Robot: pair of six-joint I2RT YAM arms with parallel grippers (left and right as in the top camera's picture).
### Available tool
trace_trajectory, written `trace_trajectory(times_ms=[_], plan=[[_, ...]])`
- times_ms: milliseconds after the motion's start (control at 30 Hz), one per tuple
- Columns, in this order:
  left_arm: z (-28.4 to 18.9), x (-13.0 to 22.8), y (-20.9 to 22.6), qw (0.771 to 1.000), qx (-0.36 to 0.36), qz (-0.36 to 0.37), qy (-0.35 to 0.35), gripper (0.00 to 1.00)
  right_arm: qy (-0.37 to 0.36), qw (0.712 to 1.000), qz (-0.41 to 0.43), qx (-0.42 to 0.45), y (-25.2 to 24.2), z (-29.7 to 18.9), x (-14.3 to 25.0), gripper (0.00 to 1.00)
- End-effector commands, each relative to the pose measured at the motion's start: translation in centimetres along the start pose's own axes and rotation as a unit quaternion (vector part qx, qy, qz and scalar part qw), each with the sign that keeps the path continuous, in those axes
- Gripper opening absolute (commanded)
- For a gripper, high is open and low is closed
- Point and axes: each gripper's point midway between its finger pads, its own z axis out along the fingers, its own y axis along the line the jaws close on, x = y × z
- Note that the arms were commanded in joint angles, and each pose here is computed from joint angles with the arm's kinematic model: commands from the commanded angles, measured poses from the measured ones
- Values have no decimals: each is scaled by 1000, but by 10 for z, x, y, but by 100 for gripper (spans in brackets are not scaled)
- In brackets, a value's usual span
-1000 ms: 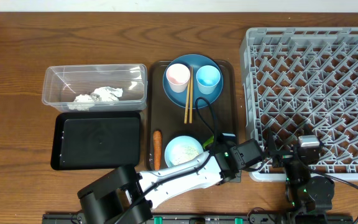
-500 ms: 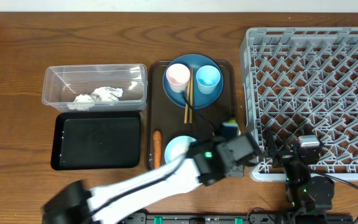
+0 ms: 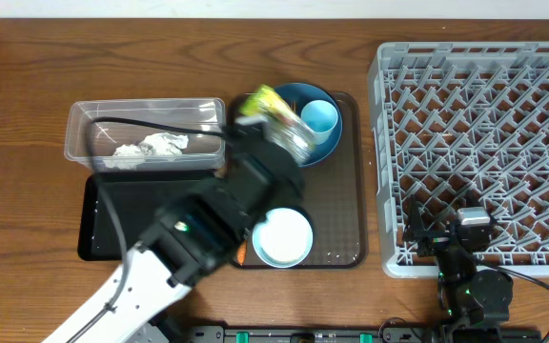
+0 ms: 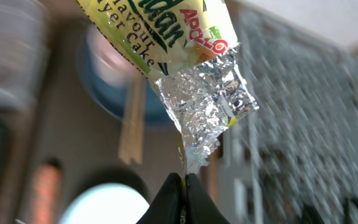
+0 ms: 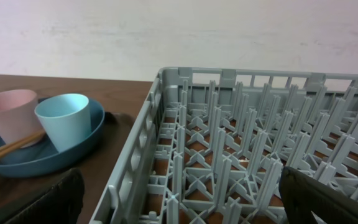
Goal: Sort waste into correct bins and load items into the dishwasher rack
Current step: 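Lift the wrapper and drop it into the clear plastic bin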
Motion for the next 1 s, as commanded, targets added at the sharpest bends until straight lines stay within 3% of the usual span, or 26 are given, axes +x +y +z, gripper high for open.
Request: trace_trajectory(times_ms=[0,200,333,533,800,867,933,967], plan=[[1,-39,34,997,-59,-7,-54,6,2,1000,-4,-3,2,0,1,99],[21,-74,103,983,-153,-73,-73,6,2,1000,-4,-3,2,0,1,99],[45,-81,144,973,-215,-70,-52,6,2,1000,-4,-3,2,0,1,99],[89,-67,191,959,-280,-45,14,6,2,1000,-4,-3,2,0,1,99],[125,-50,212,950,-306,-21,58,8,2,1000,-4,-3,2,0,1,99],[126,-50,212,950,-306,-22,57,20,2,1000,-4,-3,2,0,1,99],[126,-53,211,951,-303,-23,52,45,2,1000,-4,-3,2,0,1,99],[127,-54,211,952,-302,-23,50,53,2,1000,-4,-3,2,0,1,99]])
